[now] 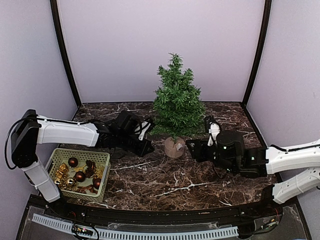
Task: Decorate the small christmas tree
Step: Wrap the side of the string light in the gap of the branches.
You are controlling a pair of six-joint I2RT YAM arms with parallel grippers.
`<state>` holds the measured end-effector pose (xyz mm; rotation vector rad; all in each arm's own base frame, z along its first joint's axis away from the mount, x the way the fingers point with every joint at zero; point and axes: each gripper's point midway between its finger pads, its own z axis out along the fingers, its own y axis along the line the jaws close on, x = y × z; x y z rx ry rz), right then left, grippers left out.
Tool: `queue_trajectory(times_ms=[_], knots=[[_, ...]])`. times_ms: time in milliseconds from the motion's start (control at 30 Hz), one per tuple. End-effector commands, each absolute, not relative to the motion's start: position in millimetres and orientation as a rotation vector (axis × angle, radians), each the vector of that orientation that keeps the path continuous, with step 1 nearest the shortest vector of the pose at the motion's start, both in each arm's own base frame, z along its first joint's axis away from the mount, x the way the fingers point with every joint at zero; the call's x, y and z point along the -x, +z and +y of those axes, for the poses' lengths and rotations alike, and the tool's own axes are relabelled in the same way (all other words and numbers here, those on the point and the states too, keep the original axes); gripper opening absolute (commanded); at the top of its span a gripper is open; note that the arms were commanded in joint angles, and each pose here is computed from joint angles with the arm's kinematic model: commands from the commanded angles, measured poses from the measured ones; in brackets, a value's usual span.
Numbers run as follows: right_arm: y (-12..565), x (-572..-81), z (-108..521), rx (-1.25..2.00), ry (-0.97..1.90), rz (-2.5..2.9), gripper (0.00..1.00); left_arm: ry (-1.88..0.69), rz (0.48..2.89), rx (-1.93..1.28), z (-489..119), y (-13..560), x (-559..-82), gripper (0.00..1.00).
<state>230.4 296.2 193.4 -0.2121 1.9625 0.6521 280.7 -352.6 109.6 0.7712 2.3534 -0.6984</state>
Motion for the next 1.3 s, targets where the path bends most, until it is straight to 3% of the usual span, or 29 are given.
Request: queue_trajectory(times_ms=[0,167,400,667,1267], knots=[[211.7,-228.4,284.1,0.152,0.716,1.888,0.51,-0.716,2.307,-0.708,-345.6,126.3,-287.8,0.0],[223.0,-222.3,275.6,0.142,0.767,1.84,0.68,-0.774,2.252,-0.669,-346.4,138.6,-289.8,0.0],[228.1,-218.7,283.0,0.168,0.827,1.804,0.73,-0.878,2.139,-0.638,-352.5,174.1,-298.1,0.0],[213.4,-218.7,288.0,0.138,0.873,1.81,0.85,-0.927,2.116,-0.576,-344.1,184.0,-312.0,0.0],[190.9,-224.0,307.1,0.116,0.918,1.832,0.9,-0.962,2.088,-0.538,-322.6,181.5,-316.9,0.0]])
